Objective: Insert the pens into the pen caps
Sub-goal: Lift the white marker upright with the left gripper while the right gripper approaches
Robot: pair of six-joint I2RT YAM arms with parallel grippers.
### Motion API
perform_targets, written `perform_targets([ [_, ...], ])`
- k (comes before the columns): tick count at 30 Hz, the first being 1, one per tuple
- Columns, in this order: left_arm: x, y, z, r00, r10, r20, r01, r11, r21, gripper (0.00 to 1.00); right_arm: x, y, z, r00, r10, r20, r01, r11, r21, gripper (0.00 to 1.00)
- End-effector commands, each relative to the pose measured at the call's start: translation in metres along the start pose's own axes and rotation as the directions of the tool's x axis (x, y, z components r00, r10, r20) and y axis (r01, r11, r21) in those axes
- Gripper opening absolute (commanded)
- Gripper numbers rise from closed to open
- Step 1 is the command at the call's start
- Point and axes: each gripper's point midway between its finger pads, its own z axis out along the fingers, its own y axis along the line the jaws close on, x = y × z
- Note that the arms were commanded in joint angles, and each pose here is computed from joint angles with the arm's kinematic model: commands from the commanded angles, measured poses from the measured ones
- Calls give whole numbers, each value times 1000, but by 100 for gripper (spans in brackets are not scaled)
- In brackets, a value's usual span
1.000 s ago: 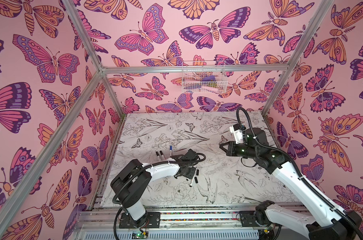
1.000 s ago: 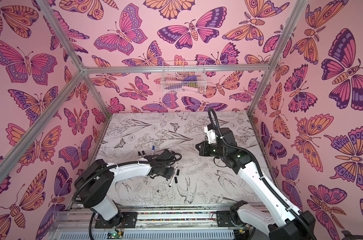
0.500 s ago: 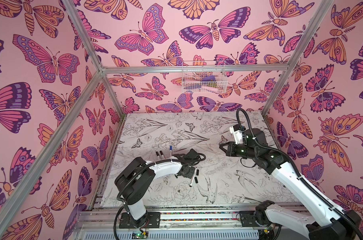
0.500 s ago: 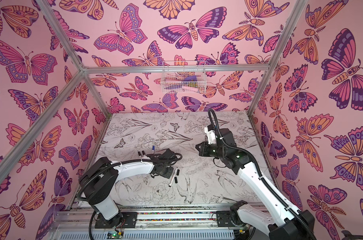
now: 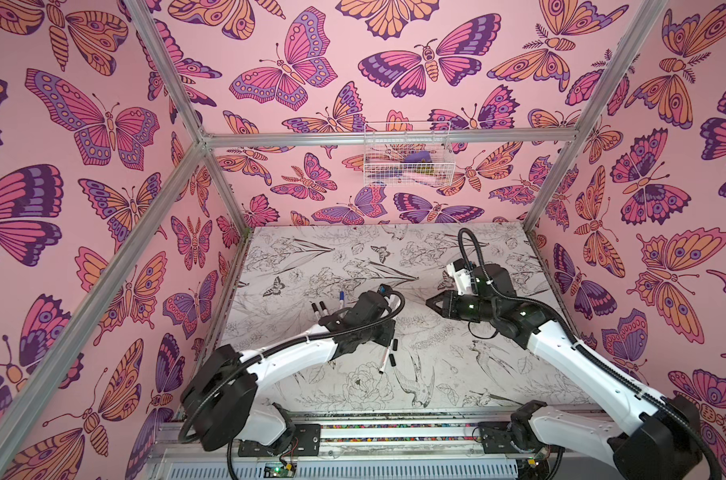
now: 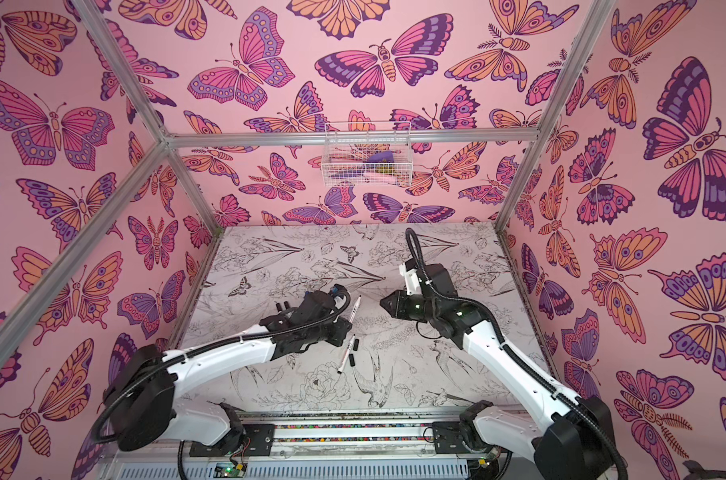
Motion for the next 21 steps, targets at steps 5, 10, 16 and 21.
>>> perform_targets([
  [5,-17,-29,-7,994,40,99,-53,990,133,0,-5,39,15,998,-66,-6,65,993,-96,37],
  [10,-17,-36,-13,991,67,117,-85,984,159,0,-12,40,23,998,-56,8,56,994,-92,37],
  [16,-16,-44,-18,986,102,136,-125,976,177,0,-13,35,34,999,-37,-2,36,996,-80,35],
  [21,-16,-43,-21,983,109,149,-133,978,162,0,-15,28,37,999,-32,11,33,998,-46,35],
])
